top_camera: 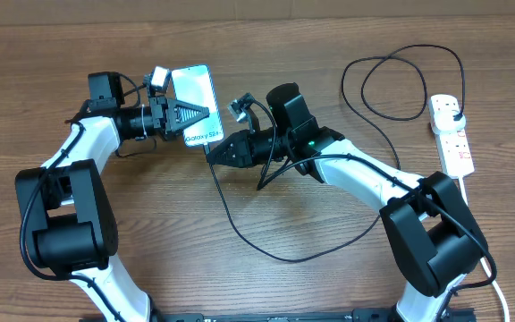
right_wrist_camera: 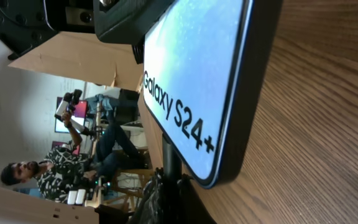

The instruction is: Plug charger to phone and switch on socket

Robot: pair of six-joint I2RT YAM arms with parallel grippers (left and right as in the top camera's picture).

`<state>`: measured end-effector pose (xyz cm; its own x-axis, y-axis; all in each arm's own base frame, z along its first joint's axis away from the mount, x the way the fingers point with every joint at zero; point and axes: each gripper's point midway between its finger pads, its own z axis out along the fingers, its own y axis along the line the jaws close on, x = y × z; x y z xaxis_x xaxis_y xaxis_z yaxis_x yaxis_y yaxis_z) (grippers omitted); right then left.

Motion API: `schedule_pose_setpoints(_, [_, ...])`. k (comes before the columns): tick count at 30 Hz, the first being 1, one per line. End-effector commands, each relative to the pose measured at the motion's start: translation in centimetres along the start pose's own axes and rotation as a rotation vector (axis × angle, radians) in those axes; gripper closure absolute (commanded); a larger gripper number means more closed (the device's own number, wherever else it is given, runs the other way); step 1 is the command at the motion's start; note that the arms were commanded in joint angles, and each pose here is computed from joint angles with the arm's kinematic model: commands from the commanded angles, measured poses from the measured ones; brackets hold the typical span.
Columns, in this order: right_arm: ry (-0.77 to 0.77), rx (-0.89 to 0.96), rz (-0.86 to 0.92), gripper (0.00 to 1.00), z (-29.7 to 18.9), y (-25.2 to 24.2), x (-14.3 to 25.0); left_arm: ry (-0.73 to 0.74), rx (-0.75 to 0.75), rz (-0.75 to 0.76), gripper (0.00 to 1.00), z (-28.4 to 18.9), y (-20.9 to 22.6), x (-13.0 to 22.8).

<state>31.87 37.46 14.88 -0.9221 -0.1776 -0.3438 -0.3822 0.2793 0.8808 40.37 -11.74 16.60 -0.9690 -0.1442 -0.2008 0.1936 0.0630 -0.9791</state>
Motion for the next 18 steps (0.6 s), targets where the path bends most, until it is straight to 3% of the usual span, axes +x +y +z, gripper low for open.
schedule_pose_setpoints(1, [-0.113, 0.038, -0.048, 0.96, -0.9, 0.6, -3.1, 0.051, 0.056, 0.079, 0.96, 1.5, -2.1, 1.0])
schedule_pose_setpoints(18, [-0.168, 0.073, -0.065, 0.96, -1.1, 0.2, -4.2, 0.105, 0.075, 0.177, 0.96, 3.6, -2.4, 2.2])
